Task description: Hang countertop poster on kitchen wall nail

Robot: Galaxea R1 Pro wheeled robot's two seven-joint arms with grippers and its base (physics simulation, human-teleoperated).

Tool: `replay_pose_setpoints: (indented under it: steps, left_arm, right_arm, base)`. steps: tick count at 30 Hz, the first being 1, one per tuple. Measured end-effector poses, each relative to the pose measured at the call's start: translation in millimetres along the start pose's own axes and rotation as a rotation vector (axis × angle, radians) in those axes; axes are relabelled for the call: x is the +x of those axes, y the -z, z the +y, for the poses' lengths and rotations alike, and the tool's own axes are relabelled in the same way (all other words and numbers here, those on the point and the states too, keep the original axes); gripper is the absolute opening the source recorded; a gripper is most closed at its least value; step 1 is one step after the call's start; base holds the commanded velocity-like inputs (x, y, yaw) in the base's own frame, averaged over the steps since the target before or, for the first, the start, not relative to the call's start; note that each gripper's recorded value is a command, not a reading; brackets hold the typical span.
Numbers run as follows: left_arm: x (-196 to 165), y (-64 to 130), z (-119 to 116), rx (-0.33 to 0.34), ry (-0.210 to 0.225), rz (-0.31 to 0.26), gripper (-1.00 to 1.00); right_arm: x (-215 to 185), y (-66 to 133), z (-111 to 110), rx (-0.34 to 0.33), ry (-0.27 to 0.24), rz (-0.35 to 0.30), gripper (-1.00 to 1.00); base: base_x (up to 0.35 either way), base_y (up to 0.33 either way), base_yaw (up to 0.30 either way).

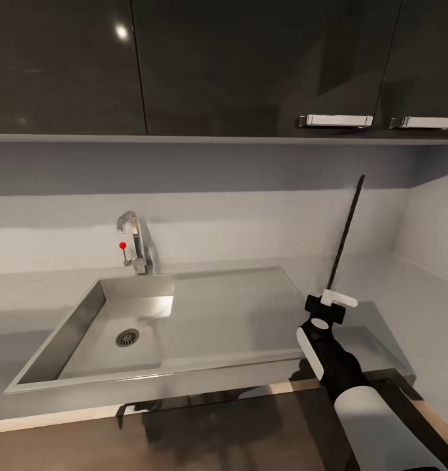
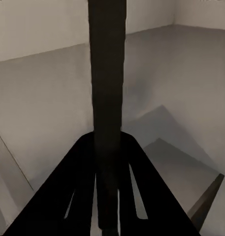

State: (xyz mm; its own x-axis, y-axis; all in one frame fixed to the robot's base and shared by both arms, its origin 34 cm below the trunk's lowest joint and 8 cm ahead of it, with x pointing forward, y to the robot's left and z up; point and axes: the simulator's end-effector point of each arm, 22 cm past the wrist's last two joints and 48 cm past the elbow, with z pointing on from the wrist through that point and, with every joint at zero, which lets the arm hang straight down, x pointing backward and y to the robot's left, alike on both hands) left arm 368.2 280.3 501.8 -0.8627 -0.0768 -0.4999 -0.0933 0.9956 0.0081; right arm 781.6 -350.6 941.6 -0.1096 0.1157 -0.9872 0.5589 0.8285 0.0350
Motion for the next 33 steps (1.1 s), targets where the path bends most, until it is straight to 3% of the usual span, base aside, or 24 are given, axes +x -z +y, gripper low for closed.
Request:
replay_pose_setpoints:
  steps: [17, 33]
  left_arm:
    - [0, 0.0, 0, 0.000, 0.001, 0.000, 1.00]
    - [0, -0.3, 0, 0.000, 0.001, 0.001, 1.00]
  right_arm:
    - [-23, 3.0, -5, 0.029, -0.033, -0.040, -1.00]
    - [-27, 3.3, -5, 0.027, -0.040, -0.048, -1.00]
  base:
    - [-0.003, 0.000, 0.000]
    - [-0.204, 0.000, 0.000]
